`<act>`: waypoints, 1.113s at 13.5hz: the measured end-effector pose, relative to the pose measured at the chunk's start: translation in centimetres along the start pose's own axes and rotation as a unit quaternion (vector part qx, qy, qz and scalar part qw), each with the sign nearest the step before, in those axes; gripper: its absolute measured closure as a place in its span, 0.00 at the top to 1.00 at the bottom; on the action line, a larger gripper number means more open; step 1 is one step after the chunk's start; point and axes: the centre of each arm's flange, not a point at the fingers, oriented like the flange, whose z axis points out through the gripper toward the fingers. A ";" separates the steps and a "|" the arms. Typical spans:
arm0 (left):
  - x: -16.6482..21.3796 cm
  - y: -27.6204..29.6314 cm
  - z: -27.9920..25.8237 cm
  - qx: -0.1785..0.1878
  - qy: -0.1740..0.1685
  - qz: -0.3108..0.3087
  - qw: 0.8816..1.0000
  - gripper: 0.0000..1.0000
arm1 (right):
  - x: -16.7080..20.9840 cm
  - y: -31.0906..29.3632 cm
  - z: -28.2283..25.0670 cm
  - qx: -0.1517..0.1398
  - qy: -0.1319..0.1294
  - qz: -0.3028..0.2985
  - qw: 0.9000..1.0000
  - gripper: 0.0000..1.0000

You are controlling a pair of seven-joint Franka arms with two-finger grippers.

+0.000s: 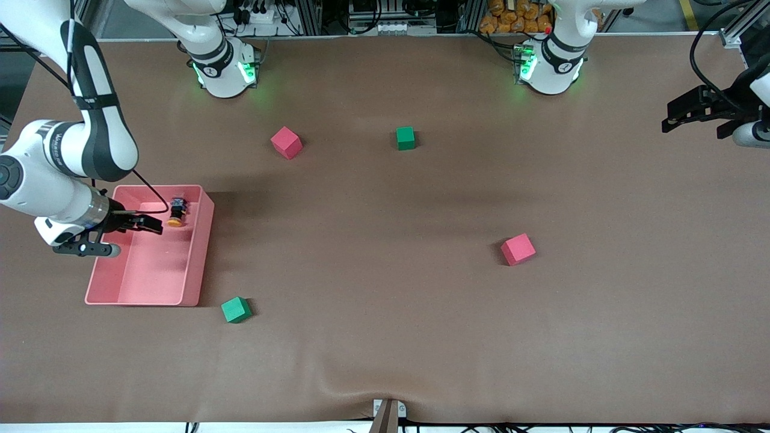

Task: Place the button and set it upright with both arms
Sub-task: 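Reach the right gripper into the pink tray toward the yellow button, then lower the right gripper and close it on the yellow button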

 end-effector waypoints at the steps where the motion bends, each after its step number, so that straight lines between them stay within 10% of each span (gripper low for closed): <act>1: 0.0 -0.2 0.0 -0.001 0.000 -0.002 1.000 1.00 | 0.2 0.1 -0.2 -0.002 0.010 -0.014 1.000 1.00; 15: 1.0 0.1 1.0 -0.001 -0.003 -0.012 1.000 1.00 | -4.3 4.3 11.6 -0.018 0.047 -0.038 0.998 1.00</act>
